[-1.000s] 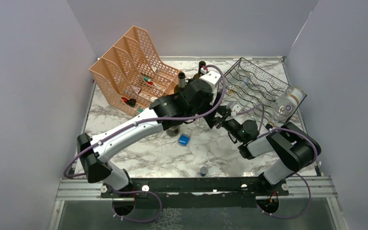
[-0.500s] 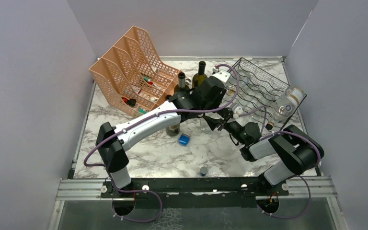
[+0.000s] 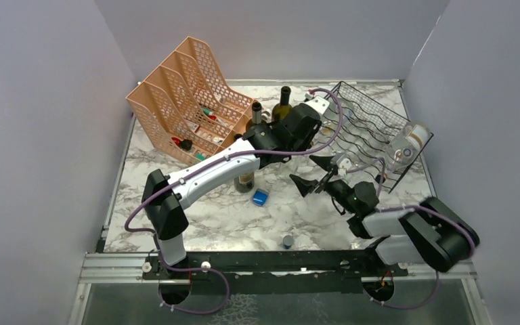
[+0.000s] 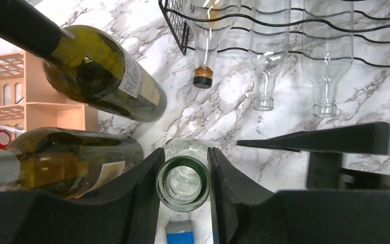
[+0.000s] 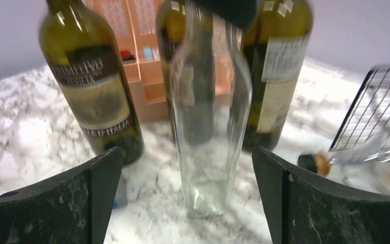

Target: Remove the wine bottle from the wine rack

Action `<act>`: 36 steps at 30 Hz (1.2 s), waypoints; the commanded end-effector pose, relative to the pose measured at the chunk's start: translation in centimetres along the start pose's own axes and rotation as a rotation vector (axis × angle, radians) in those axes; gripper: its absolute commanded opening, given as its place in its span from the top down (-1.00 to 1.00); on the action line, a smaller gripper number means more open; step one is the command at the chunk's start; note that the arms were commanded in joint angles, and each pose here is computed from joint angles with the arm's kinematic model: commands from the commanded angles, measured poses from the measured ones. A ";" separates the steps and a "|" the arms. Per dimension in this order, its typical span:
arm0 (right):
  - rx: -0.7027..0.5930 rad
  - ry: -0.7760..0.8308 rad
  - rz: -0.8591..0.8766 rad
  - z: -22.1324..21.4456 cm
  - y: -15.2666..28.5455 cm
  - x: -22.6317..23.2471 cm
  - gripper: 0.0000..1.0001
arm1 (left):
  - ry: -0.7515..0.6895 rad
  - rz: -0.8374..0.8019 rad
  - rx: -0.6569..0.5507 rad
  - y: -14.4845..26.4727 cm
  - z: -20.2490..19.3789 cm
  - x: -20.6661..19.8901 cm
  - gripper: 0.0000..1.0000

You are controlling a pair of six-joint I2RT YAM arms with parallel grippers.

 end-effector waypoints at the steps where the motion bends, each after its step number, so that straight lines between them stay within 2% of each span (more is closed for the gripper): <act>1: 0.008 0.069 -0.035 2.6 0.3 -1.0 -0.99 | -0.001 0.043 -0.080 0.2 2.9 1.4 1.00; 8: 0.154 0.132 -0.144 5.1 2.7 -2.9 -0.99 | 0.020 0.056 -0.089 -1.5 4.1 3.6 1.00; 15: 0.245 -0.021 -0.295 6.8 4.6 -3.8 -0.99 | 0.055 0.025 -0.089 -2.6 4.6 4.7 1.00; 20: 0.364 -0.102 -0.304 7.3 4.1 -3.9 -0.99 | 0.075 0.011 -0.076 -2.9 4.3 5.0 0.99; 22: 0.400 -0.125 -0.307 7.7 3.7 -4.0 -0.99 | 0.084 0.007 -0.071 -2.9 4.1 5.0 0.88; 25: 0.450 -0.153 -0.306 8.2 3.3 -4.2 -0.99 | 0.093 0.000 -0.066 -2.6 3.8 5.0 0.54; 28: 0.483 -0.184 -0.310 9.0 3.1 -4.3 -0.99 | 0.095 -0.030 -0.061 -2.2 3.8 4.8 0.29; 36: 0.439 -0.190 -0.345 10.6 4.2 -4.5 -0.99 | 0.103 -0.046 -0.088 -0.6 4.6 4.8 -0.26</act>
Point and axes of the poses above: each gripper's point midway between its finger pads, its own y axis back along the fingers, its own x axis along the line the jaws close on, z = x × y, the point moved 7 cm from there along y, back along the fingers, and after that the axes turned 14 degrees about y, right-handed, at the moved point
